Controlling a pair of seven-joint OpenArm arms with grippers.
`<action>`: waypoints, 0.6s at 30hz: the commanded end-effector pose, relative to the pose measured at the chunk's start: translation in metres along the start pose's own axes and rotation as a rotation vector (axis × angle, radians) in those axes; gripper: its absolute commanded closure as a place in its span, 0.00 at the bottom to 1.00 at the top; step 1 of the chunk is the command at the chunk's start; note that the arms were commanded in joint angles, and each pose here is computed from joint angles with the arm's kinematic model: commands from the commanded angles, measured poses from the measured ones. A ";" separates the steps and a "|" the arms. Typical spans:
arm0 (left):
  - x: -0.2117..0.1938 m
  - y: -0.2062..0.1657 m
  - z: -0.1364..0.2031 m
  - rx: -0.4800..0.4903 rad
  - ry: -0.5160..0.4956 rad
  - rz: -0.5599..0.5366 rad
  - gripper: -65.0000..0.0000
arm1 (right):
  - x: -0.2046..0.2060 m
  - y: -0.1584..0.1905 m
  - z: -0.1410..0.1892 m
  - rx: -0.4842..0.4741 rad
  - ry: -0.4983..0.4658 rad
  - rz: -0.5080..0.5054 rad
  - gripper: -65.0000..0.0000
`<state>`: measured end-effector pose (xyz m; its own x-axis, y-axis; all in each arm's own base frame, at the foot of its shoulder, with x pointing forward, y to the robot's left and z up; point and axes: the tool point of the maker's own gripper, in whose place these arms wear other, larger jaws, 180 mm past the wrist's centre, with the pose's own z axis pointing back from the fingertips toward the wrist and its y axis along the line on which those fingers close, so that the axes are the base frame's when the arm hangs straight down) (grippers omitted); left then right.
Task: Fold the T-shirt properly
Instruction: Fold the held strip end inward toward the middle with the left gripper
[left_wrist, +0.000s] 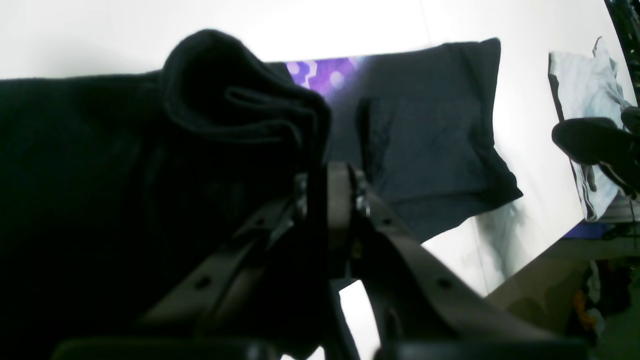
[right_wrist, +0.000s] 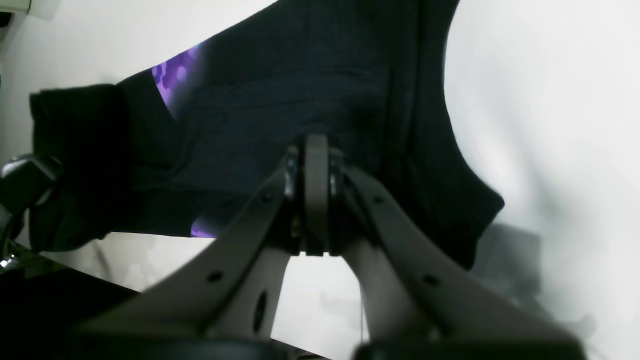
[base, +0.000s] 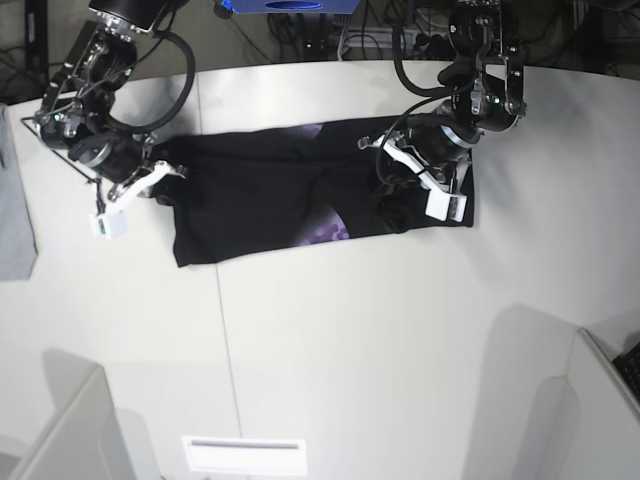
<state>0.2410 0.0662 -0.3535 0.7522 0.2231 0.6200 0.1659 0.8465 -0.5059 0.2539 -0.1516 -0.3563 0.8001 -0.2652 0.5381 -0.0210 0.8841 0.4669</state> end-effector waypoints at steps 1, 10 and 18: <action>0.013 -0.007 0.004 -0.018 -0.047 -0.005 1.00 | 0.012 0.005 0.003 0.015 -0.040 0.023 1.00; 0.017 -0.006 0.003 -0.007 -0.055 0.007 1.00 | 0.013 0.005 0.003 0.015 -0.042 0.024 1.00; 0.024 -0.008 0.001 -0.013 -0.066 -0.002 1.00 | 0.013 0.005 0.003 0.015 -0.042 0.024 1.00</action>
<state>0.2531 0.0676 -0.3436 0.7297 0.2404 0.6401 0.1600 0.8501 -0.5017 0.2542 -0.1514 -0.3561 0.7997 -0.2648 0.5389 -0.0220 0.8840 0.4670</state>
